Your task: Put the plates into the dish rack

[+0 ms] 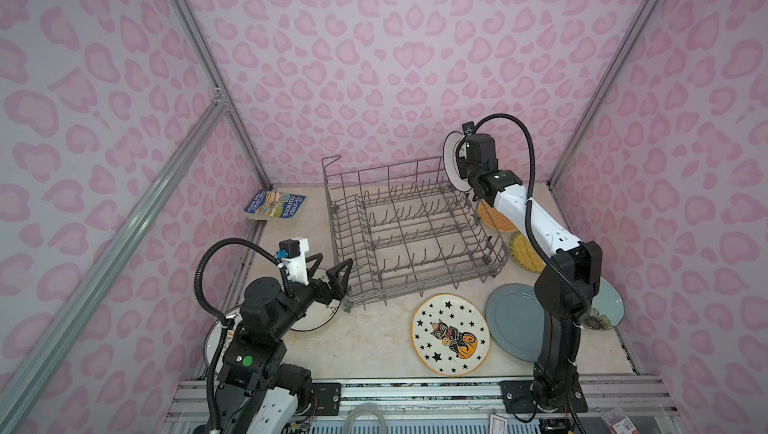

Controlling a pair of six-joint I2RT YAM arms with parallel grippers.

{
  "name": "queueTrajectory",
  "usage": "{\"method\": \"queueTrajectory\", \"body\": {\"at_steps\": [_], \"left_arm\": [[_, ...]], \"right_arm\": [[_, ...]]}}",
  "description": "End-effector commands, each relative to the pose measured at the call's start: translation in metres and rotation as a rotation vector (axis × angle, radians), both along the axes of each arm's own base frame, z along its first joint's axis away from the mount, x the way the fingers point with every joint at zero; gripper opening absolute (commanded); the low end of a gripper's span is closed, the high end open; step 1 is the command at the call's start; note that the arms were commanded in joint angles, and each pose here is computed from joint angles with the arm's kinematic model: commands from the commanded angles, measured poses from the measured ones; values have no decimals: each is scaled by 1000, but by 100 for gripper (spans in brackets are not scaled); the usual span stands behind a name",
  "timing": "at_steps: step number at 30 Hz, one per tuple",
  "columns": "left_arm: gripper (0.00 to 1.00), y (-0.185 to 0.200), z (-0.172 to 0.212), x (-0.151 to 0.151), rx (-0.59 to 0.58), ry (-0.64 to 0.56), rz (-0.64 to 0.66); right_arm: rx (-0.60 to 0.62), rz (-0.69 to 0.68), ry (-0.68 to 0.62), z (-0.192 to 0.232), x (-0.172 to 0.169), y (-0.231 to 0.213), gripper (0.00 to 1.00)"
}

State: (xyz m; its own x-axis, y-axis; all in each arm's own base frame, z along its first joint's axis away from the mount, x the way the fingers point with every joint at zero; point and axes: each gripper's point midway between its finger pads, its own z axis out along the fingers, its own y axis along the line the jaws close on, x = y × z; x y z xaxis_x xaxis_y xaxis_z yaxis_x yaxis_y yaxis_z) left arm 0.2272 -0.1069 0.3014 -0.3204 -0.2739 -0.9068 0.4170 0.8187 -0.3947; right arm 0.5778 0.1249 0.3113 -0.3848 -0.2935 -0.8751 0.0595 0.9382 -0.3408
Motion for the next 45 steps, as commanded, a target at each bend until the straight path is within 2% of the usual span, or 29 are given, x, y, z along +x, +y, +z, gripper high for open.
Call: {"method": "queueTrajectory", "body": {"at_steps": [1,18,34,38,45], "left_arm": [[97,-2,8,1,-9,-36,-11],[97,-2,8,1,-13,-37,-13],[97,1,12,-4,-22,-57,-10],[97,1,14,-7,-26,-67,-10],[97,0,15,-9,-33,-73,-16]], "right_arm": [[-6,-15,-18,-1,7,-4,0],[23,-30,50,-39,12,0,0],[-20,-27,102,-72,-13,14,0],[-47,-65,107,-83,-20,17,0],[-24,-40,147,-97,-25,28,0]]}}
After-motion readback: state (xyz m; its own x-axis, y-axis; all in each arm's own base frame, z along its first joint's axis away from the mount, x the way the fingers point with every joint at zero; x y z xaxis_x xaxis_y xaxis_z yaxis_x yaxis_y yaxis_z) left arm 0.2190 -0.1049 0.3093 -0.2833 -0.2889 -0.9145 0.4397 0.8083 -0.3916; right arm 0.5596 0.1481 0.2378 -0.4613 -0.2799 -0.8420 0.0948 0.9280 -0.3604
